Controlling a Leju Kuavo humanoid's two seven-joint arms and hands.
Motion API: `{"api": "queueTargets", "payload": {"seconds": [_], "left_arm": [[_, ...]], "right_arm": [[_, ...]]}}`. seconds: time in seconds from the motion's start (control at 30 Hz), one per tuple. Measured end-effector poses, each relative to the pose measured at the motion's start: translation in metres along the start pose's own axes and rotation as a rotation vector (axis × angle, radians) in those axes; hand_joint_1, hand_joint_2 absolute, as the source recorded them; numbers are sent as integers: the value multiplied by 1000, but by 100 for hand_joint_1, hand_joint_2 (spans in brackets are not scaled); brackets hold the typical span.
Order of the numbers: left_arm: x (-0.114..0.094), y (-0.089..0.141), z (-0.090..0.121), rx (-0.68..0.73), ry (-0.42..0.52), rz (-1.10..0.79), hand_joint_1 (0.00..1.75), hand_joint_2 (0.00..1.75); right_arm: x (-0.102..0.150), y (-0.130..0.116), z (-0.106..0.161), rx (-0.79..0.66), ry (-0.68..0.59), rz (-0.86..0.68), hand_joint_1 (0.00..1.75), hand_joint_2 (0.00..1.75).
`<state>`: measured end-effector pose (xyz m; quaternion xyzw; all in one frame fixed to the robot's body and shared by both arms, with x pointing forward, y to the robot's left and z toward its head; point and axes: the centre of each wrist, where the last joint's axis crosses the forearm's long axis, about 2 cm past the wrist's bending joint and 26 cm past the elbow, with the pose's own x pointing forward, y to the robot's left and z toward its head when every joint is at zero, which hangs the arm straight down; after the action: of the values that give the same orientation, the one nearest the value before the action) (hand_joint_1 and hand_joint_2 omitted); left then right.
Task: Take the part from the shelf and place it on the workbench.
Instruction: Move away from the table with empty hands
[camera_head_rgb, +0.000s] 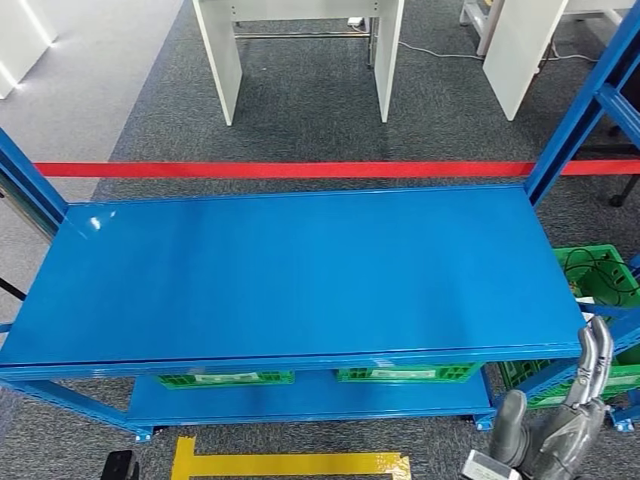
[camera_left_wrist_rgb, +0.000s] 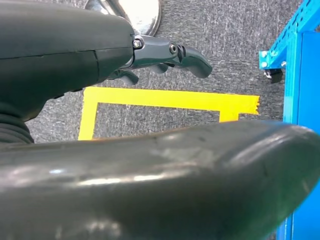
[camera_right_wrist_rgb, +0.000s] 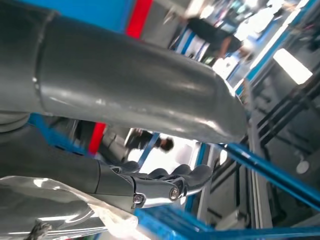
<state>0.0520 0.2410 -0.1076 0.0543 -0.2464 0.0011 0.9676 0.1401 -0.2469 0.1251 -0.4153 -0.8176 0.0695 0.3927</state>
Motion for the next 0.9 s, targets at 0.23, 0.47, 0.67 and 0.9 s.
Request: {"api": "queueTargets", "payload": {"seconds": [0.23, 0.47, 0.67, 0.9], "left_arm": [[1, 0, 0, 13, -7, 15, 0, 0], [2, -2, 0, 34, -11, 66, 0, 0], [2, -4, 0, 41, -2, 78, 0, 0], [2, -4, 0, 57, 2, 85, 0, 0]], "right_arm": [[-33, -18, 11, -2, 105, 180, 0, 0], [-90, -36, 41, 79, 208, 403, 0, 0], [-117, -48, 75, 197, 336, 539, 0, 0], [-137, -55, 116, 361, 492, 648, 0, 0]]}}
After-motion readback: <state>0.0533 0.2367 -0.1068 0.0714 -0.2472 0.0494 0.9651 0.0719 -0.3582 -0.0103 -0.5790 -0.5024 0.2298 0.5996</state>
